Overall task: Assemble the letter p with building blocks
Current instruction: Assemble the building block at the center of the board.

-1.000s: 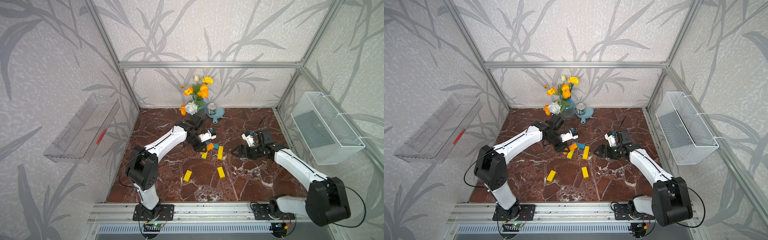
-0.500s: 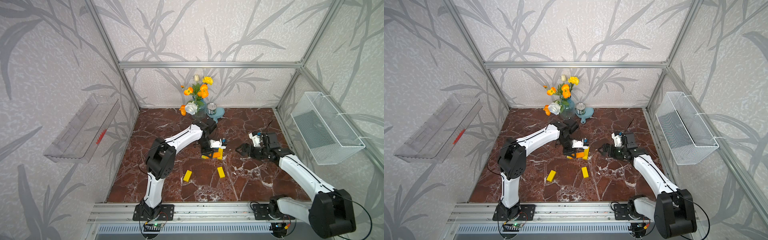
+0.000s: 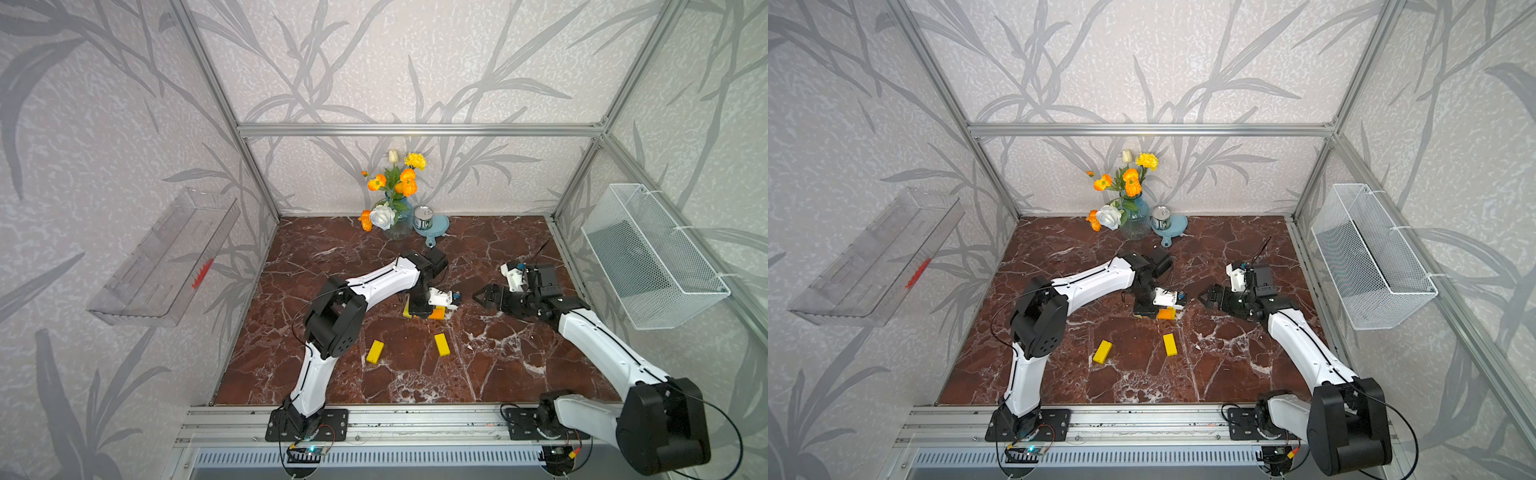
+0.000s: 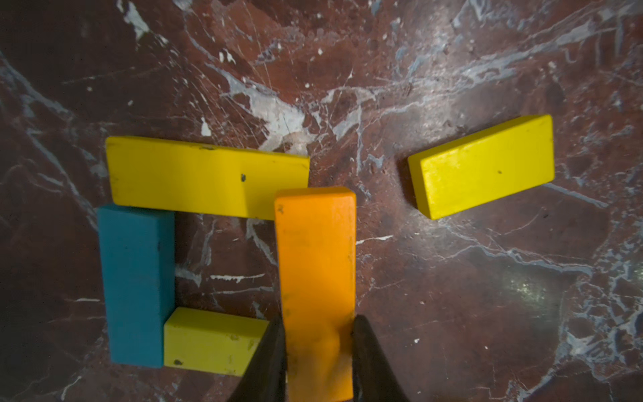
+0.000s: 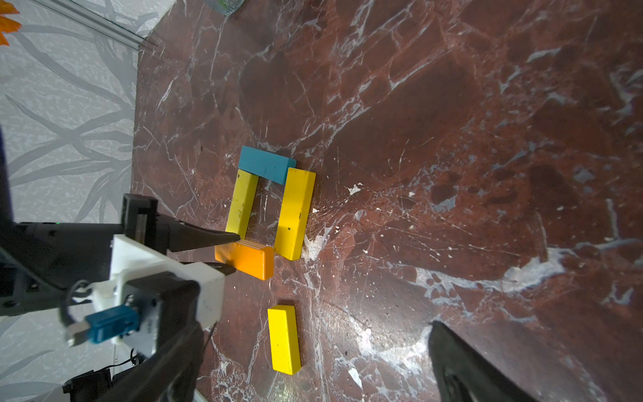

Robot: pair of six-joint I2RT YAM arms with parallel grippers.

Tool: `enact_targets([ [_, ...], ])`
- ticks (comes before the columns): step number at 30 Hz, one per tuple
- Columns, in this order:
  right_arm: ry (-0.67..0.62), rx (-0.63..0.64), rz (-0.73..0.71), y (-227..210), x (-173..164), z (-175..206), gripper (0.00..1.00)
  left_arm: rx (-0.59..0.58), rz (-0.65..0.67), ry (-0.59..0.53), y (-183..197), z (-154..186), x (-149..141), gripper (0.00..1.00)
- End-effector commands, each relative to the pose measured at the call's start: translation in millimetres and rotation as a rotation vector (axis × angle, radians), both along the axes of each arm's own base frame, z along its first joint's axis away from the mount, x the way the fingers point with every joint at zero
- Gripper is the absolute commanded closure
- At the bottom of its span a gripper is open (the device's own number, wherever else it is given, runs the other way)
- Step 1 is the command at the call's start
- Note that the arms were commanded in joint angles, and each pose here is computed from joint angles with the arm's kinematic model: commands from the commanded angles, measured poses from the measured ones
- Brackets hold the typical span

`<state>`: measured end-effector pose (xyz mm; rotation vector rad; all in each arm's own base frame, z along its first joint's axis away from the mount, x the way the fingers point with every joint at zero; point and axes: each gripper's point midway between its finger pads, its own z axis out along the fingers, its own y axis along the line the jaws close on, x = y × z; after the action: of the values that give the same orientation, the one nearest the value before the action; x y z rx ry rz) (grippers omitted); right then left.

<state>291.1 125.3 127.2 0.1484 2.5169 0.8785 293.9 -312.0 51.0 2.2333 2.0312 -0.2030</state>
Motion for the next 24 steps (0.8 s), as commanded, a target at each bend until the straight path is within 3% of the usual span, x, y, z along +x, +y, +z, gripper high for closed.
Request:
enact_targets([
  [1, -0.012, 0.003, -0.005, -3, -3, 1, 0.01, 0.026, -0.035, -0.019, -1, -4, 4, 1.00],
  [14, -0.003, 0.001, -0.019, -9, -7, -3, 0.01, 0.052, -0.054, -0.007, -1, -23, 1, 1.00],
  [24, 0.005, 0.021, -0.016, -6, -6, -5, 0.01, 0.055, -0.063, -0.090, 5, -9, 5, 1.00],
])
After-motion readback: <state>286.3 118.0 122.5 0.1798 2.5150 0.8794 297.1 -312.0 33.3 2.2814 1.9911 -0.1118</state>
